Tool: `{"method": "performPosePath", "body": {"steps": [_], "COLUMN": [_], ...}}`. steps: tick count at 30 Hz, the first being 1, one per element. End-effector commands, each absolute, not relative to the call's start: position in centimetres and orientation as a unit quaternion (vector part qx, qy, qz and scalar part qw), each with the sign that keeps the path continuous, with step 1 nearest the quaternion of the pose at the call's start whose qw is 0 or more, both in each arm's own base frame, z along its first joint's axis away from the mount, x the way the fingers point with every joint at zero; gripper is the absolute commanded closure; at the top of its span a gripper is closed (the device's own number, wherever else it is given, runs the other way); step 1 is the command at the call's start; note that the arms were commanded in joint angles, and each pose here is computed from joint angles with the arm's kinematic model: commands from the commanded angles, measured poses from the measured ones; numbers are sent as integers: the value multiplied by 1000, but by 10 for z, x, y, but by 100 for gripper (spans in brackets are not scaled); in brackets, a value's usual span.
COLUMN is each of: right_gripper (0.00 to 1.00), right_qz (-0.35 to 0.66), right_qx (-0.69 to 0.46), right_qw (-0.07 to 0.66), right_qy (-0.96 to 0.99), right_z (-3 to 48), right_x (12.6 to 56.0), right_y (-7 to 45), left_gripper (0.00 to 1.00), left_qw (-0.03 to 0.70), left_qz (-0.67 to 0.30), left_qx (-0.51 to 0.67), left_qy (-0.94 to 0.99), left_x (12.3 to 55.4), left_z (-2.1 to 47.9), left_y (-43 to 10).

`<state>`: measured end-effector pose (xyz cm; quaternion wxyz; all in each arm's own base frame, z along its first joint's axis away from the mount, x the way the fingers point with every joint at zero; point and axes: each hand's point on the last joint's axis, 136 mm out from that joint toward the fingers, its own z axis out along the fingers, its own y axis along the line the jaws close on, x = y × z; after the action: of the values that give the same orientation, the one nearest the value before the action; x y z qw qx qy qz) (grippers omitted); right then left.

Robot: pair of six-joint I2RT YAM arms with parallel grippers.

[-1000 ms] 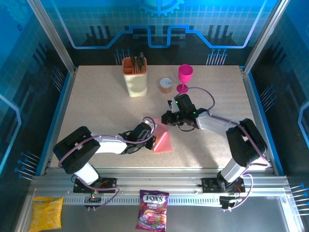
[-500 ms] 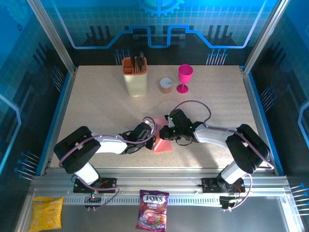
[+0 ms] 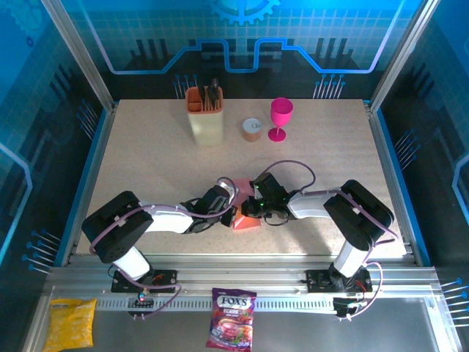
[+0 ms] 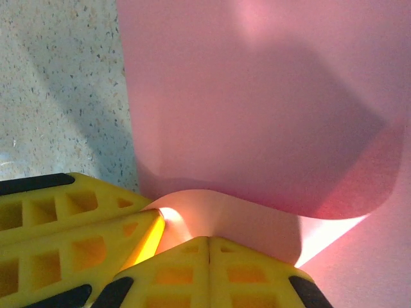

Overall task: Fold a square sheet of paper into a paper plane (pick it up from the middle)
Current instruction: Fold the triangle a second time at the center of the table.

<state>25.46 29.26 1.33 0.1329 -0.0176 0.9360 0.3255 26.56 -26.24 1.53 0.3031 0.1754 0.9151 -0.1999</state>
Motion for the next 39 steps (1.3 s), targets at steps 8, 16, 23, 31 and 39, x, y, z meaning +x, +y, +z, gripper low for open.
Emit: {"method": "performPosePath", "body": {"steps": [8,16,23,31,39], "right_gripper": [100,100,100,100,100], "right_qz": [281,279,282,283,279], "right_qx": [3,7,16,18,21], "right_qw": [99,93,88,86,82], "right_qy": [955,956,955,955,957], "right_z": [-21,-25,-29,-29,-32], "right_x": [238,234,232,232,230], "right_y": [274,273,273,273,272], "left_gripper": [76,100,100,100,100], "left_qw": [326,312,297,286,262], "left_qz": [-246,-291,-286,-263,-250], "left_qx": [148,169,182,182,163], "left_qy": [901,889,893,903,918], "left_x": [257,225,218,223,213], "left_z": [70,77,56,29,-3], "left_y": [-260,-280,-292,-293,-279]}}
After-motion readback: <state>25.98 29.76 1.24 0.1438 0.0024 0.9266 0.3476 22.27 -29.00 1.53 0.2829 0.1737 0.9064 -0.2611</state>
